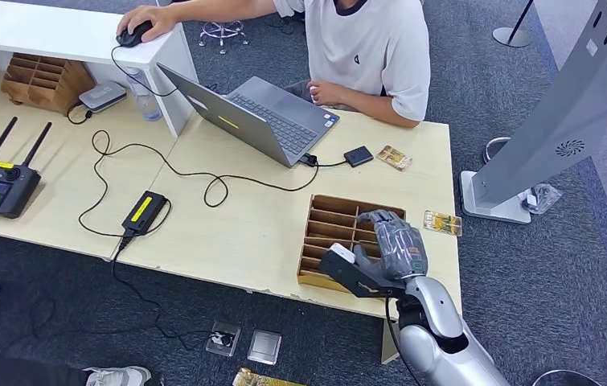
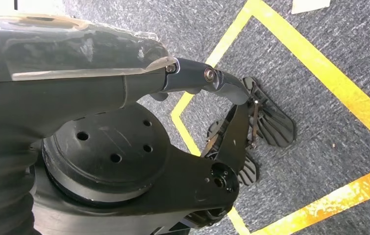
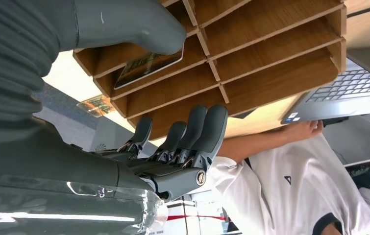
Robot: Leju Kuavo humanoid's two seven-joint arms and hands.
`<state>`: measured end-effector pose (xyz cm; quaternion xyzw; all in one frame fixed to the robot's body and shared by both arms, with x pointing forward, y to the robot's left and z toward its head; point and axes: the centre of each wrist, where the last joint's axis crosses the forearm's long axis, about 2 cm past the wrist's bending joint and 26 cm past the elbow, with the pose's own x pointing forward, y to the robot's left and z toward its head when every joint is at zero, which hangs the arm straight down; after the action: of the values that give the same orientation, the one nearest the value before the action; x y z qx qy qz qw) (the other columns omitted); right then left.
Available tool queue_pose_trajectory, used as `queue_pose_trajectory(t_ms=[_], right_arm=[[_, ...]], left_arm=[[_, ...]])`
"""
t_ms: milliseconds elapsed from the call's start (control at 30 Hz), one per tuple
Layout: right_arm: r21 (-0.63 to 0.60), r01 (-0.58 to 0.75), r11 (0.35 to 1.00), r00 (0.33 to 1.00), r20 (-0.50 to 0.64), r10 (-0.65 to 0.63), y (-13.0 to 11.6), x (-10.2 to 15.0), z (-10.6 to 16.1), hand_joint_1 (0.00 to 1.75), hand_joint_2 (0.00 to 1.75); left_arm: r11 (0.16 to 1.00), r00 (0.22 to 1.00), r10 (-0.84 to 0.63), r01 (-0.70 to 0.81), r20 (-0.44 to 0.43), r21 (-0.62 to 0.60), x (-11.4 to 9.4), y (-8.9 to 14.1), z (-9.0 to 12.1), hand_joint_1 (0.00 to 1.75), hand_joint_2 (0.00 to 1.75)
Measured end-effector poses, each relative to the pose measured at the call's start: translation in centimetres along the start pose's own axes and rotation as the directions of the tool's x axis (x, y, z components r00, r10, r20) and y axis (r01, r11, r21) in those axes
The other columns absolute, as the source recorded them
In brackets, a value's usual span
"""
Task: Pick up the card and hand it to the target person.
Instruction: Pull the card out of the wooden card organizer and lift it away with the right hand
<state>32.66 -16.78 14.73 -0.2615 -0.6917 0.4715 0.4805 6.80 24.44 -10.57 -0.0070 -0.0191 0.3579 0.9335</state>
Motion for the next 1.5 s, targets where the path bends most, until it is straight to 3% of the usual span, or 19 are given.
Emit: queue_pose_trajectory(t_ms=[567, 1333, 1367, 1500], right_arm=[[0.034, 0.000, 0.999, 1.000, 0.003, 0.000, 1.0, -0.6, -0.2, 0.89, 1.75], [0.030, 0.000, 1.000, 0.998, -0.069, 0.003, 1.2, -2.0, -0.4, 0.87, 1.75], [0.029, -0.001, 1.000, 0.997, -0.072, 0.003, 1.2, -2.1, -0.4, 0.89, 1.75], [0.022, -0.003, 1.000, 0.997, -0.082, 0.005, 1.0, -2.4, -0.4, 1.48, 1.75]], left_arm=[[1.000, 1.000, 0.002, -0.002, -0.001, 0.012, 0.0, 0.0, 0.0, 0.00, 1.75], [1.000, 1.000, 0.001, -0.001, 0.003, -0.001, 0.0, 0.1, 0.0, 0.00, 1.75], [1.000, 1.000, 0.001, -0.001, 0.003, -0.002, 0.1, 0.1, 0.0, 0.00, 1.75], [1.000, 1.000, 0.001, -0.001, 0.005, 0.000, 0.1, 0.2, 0.0, 0.00, 1.75]])
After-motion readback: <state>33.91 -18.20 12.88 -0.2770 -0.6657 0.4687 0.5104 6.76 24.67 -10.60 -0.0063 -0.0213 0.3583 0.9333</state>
